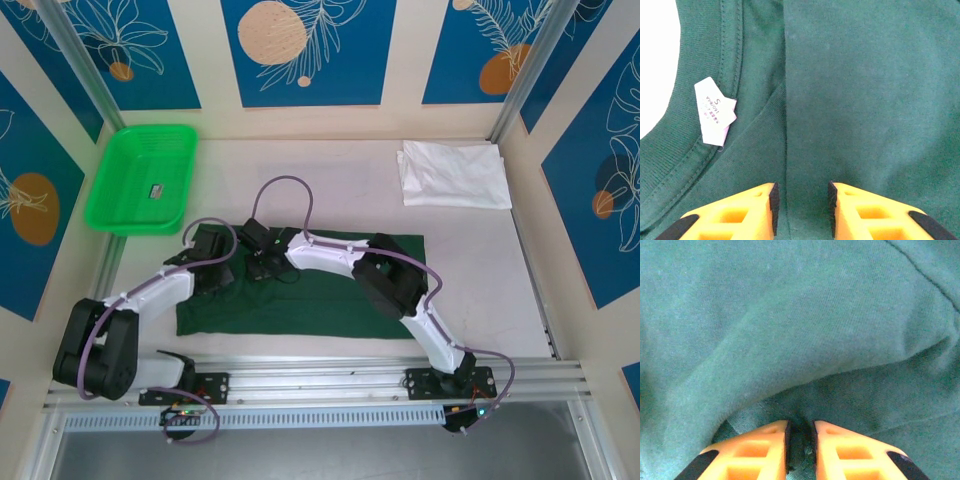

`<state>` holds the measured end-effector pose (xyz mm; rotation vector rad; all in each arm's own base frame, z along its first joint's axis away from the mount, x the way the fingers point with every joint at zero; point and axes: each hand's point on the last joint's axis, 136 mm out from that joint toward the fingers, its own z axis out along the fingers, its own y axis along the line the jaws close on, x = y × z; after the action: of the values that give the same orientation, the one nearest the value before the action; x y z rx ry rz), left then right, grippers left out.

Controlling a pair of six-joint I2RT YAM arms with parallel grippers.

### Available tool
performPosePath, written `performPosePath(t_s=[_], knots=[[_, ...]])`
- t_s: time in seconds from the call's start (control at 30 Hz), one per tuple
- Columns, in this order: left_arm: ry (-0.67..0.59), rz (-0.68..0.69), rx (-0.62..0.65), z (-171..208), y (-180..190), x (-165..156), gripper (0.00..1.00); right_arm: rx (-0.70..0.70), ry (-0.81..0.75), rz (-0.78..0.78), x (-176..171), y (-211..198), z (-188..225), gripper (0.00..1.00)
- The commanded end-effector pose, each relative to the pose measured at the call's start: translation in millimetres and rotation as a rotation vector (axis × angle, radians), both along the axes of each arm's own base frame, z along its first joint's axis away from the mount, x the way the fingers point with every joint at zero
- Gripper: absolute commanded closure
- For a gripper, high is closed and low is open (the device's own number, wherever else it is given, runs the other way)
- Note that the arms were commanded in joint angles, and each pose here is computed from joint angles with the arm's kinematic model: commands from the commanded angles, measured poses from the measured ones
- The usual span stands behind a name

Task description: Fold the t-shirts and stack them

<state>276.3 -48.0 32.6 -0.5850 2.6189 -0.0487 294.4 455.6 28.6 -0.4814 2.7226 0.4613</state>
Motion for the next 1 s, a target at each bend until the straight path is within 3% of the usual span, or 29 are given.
performPosePath(t_s=[0.0, 0.33, 0.97], knots=[[0.019, 0.031, 0.025, -9, 8, -3, 0.67, -0.022, -0.005, 0.008, 0, 2, 1, 0.84], [0.041, 0.040, 0.051, -13, 13, -4, 0.67, 0.021, -0.012, 0.039, -9, -1, 32, 0.98], [0.062, 0.066, 0.087, -14, 24, -4, 0.67, -0.026, 0.037, 0.164, -39, -32, 47, 1.00]])
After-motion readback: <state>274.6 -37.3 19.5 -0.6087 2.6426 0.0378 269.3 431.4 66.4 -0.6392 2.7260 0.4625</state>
